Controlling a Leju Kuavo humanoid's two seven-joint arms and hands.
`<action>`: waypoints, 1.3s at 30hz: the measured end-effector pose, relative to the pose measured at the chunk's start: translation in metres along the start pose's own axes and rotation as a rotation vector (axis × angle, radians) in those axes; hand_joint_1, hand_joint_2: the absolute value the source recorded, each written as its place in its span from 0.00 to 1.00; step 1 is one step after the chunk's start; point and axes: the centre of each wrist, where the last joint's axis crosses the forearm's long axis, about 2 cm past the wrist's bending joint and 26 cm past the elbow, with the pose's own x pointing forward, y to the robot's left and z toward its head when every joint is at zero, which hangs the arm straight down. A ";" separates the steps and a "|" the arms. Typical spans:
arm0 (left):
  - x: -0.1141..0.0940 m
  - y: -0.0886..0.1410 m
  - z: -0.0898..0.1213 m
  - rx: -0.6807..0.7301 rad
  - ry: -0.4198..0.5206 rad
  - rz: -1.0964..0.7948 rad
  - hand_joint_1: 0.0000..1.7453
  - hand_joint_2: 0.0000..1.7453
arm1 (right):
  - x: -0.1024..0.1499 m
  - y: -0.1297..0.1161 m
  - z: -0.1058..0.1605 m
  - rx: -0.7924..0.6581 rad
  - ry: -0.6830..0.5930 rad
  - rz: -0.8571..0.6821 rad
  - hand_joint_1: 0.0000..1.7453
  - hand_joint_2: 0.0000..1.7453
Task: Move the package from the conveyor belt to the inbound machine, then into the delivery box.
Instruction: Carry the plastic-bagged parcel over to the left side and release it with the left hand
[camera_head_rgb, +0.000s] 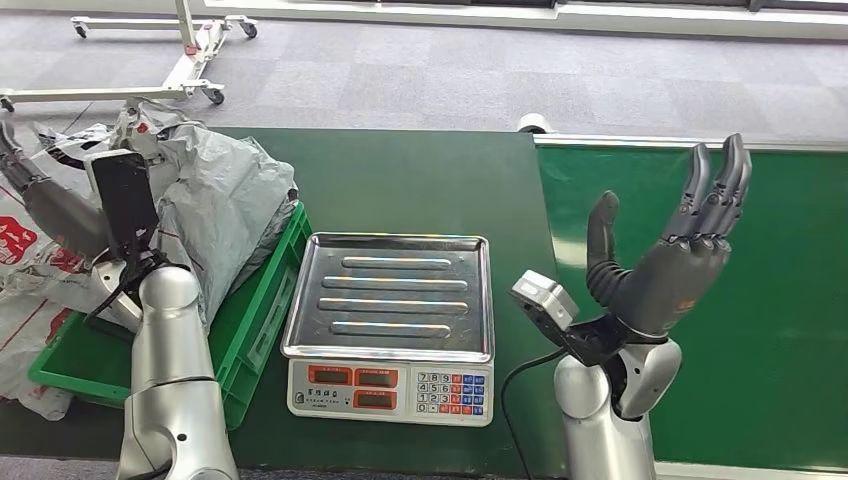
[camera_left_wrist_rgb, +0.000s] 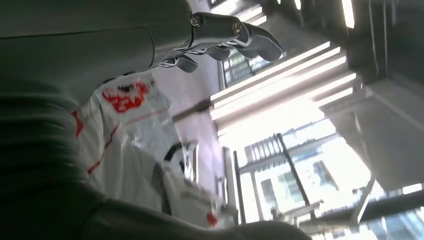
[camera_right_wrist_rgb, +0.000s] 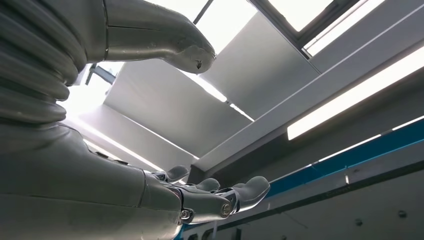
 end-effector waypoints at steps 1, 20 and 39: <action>0.003 -0.002 0.001 -0.025 0.004 0.060 0.00 0.75 | 0.000 0.000 0.000 -0.001 0.002 -0.001 0.00 1.00; 0.065 0.039 0.039 0.040 -0.364 0.833 0.00 1.00 | -0.007 -0.066 -0.032 -0.498 0.034 -0.239 0.00 1.00; 0.117 0.121 0.026 0.343 -0.631 0.826 0.00 1.00 | -0.049 -0.137 -0.009 -0.597 0.058 0.073 0.00 1.00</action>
